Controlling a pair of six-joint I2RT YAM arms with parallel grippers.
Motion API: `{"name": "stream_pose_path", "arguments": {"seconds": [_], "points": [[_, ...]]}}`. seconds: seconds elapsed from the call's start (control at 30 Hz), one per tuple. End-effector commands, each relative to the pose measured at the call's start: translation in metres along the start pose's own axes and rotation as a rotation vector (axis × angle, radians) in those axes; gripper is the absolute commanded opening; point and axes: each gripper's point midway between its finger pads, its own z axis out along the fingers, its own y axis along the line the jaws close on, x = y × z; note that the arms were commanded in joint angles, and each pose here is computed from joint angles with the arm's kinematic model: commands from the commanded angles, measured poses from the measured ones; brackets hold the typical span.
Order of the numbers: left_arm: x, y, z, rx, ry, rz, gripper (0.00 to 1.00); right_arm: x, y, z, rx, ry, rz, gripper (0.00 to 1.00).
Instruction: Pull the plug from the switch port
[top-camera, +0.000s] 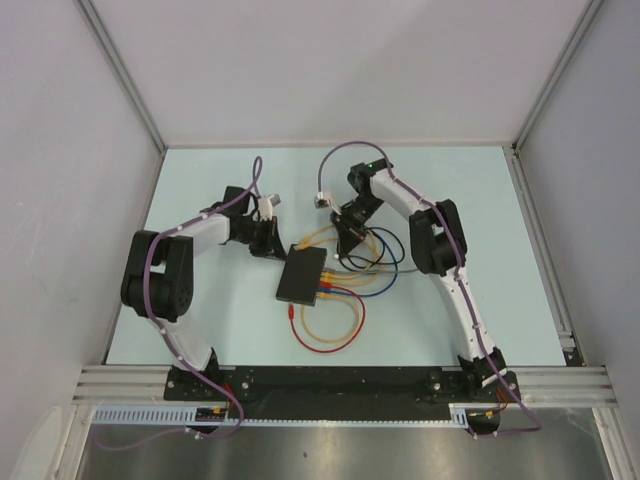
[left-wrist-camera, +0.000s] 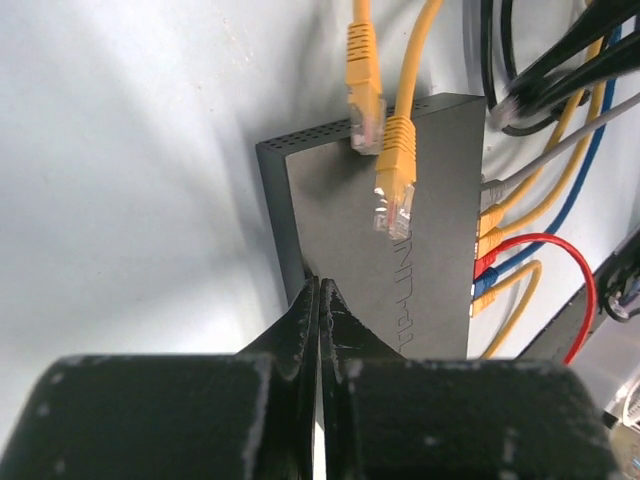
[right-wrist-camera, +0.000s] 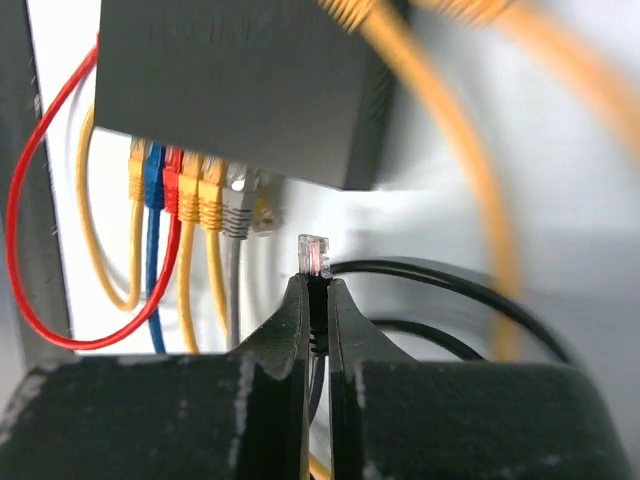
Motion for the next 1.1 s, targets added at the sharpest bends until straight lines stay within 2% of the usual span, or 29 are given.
{"name": "stream_pose_path", "arguments": {"seconds": [0.0,0.1,0.13,0.17,0.23,0.27,0.3,0.33,0.37,0.43,0.47,0.6,0.73,0.8,0.87,0.93,1.0,1.07], "points": [[-0.027,-0.013,-0.023,-0.017,-0.091,0.112,0.0,-0.041,0.025,-0.073,0.093,-0.073,-0.015,0.0],[-0.033,-0.02,-0.032,-0.02,-0.121,0.134,0.0,-0.073,0.012,-0.129,0.252,-0.185,-0.082,0.0],[-0.033,-0.02,-0.034,-0.023,-0.124,0.139,0.0,-0.079,0.006,-0.152,0.31,-0.235,-0.047,0.0],[-0.034,-0.021,-0.036,-0.026,-0.128,0.15,0.0,-0.099,0.003,-0.182,0.408,-0.3,-0.117,0.0],[-0.034,-0.022,-0.039,-0.032,-0.132,0.156,0.0,-0.115,0.0,-0.217,0.514,-0.391,-0.09,0.0],[-0.034,-0.022,-0.039,-0.032,-0.135,0.156,0.0,-0.129,-0.004,-0.256,0.639,-0.465,-0.143,0.0],[-0.034,-0.022,-0.039,-0.032,-0.135,0.157,0.0,-0.138,-0.002,-0.277,0.696,-0.517,-0.156,0.0],[-0.034,-0.022,-0.039,-0.03,-0.136,0.155,0.0,-0.145,-0.003,-0.298,0.754,-0.586,-0.102,0.0],[-0.034,-0.022,-0.038,-0.029,-0.136,0.151,0.0,-0.163,0.004,-0.338,0.854,-0.685,-0.17,0.0],[-0.035,-0.022,-0.036,-0.027,-0.136,0.143,0.0,-0.179,0.015,-0.381,0.93,-0.827,-0.143,0.0],[-0.036,-0.021,-0.036,-0.026,-0.136,0.14,0.0,-0.192,0.025,-0.408,0.984,-0.894,-0.192,0.0],[-0.039,-0.02,-0.032,-0.021,-0.125,0.127,0.0,-0.238,0.101,-0.491,1.138,-1.13,-0.369,0.0],[-0.044,-0.022,-0.028,-0.006,-0.124,0.105,0.0,-0.253,0.151,-0.538,1.28,-1.292,-0.476,0.0],[-0.045,-0.021,-0.025,-0.003,-0.12,0.096,0.0,-0.255,0.166,-0.551,1.349,-1.318,-0.525,0.0],[-0.046,-0.021,-0.025,-0.001,-0.121,0.095,0.0,-0.25,0.174,-0.57,1.453,-1.36,-0.535,0.0],[-0.046,-0.021,-0.025,-0.001,-0.117,0.09,0.01,-0.239,0.186,-0.599,1.532,-1.465,-0.511,0.0],[-0.046,-0.021,-0.025,-0.003,-0.118,0.09,0.01,-0.235,0.193,-0.609,1.496,-1.545,-0.452,0.0],[-0.045,-0.02,-0.025,-0.004,-0.117,0.093,0.01,-0.235,0.188,-0.599,1.455,-1.518,-0.435,0.0]]}}
